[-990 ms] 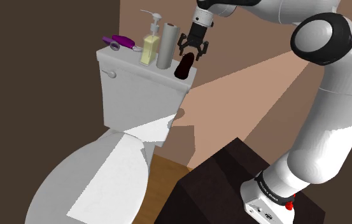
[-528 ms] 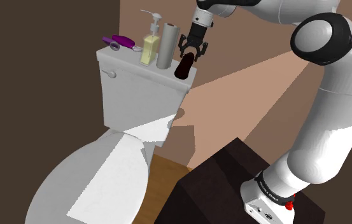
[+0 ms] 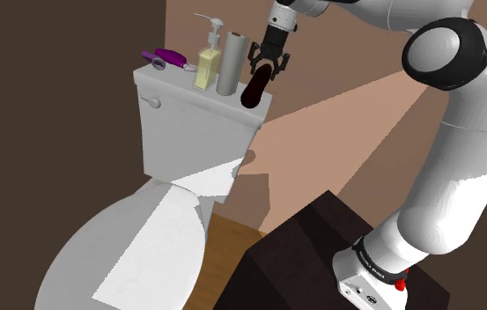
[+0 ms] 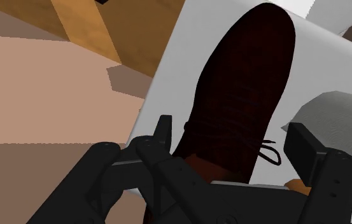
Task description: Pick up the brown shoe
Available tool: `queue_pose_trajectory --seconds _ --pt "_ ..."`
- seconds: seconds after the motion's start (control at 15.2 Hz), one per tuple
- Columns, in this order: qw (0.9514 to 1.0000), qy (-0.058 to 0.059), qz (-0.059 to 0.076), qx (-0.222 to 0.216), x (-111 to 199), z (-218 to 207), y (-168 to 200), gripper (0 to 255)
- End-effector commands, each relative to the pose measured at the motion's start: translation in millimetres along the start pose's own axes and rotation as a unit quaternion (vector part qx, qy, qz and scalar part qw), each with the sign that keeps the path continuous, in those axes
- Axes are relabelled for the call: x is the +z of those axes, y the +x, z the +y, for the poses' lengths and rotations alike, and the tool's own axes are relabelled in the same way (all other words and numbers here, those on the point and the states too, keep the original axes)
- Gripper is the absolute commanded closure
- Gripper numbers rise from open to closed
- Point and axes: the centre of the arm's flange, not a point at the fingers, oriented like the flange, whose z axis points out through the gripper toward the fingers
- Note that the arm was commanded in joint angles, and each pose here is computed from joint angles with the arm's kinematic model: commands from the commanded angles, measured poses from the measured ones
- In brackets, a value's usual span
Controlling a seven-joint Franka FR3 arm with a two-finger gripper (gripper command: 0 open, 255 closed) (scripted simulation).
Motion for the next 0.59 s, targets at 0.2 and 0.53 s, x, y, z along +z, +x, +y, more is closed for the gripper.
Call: queue_pose_trajectory --seconds 0.2,0.53 --pt "1.0 0.0 0.0 0.0 -27 -1 -3 255" --pt "1.0 0.0 0.0 0.0 -53 -3 -6 255"
